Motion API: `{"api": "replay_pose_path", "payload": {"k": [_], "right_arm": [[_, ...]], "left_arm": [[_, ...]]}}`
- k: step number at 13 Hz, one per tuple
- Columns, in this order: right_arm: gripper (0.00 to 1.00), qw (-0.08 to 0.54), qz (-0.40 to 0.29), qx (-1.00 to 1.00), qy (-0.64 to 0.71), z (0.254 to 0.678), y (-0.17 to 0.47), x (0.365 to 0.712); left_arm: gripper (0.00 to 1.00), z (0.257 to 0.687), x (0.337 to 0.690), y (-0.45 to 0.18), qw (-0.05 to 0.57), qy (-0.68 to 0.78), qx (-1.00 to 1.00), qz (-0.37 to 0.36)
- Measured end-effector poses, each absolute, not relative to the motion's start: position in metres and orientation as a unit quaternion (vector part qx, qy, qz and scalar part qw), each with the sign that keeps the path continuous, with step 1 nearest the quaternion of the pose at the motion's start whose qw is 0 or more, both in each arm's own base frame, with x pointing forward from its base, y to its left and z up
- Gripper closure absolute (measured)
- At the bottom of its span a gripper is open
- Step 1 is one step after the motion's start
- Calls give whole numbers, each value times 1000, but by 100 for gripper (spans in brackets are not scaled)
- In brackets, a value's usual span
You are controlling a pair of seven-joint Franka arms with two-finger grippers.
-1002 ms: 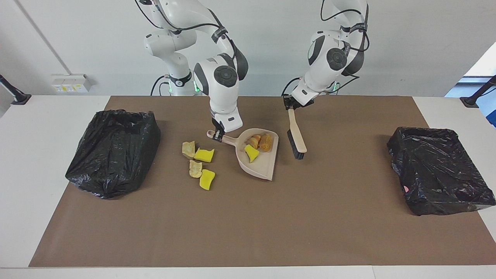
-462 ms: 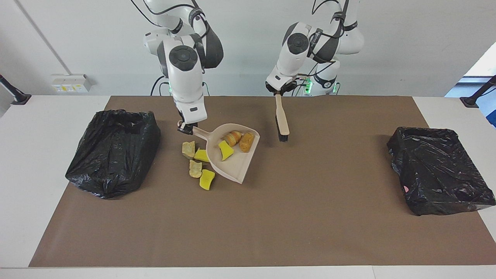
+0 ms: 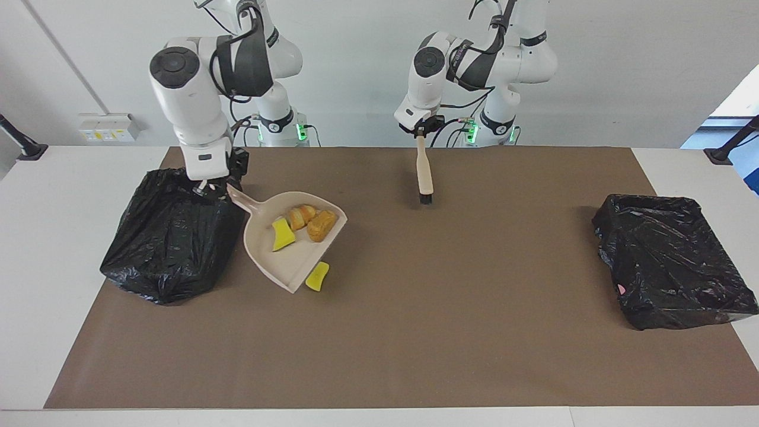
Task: Sweep and dump trash in bin
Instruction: 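Carry the dustpan to the nearer black bag and tip it with the right gripper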
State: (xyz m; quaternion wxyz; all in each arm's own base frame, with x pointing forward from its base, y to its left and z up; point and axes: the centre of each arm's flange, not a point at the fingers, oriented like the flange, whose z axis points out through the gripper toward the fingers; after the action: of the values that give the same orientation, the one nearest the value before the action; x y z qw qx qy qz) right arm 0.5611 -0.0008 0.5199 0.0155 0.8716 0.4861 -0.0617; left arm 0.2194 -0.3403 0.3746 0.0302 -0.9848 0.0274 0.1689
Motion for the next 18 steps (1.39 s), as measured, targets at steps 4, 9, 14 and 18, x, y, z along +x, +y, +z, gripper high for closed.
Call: {"api": "replay_pose_path", "payload": {"k": [4,9,14,18], "right_arm": [[68,16,-65,869,491,528,-135,546],[68,83,-114,847,513,540,-246,515],[68,141,-220,779,570,551,-281,496],[68,193,-273,724,603,548,-270,497]], "left_arm": [[73,364,192,-341,28,29,-983,177],[73,355,191,-340,2,13,-984,176],[73,348,190,-336,2,27,-983,181],[68,343,191,-334,2,26,-982,188]]}}
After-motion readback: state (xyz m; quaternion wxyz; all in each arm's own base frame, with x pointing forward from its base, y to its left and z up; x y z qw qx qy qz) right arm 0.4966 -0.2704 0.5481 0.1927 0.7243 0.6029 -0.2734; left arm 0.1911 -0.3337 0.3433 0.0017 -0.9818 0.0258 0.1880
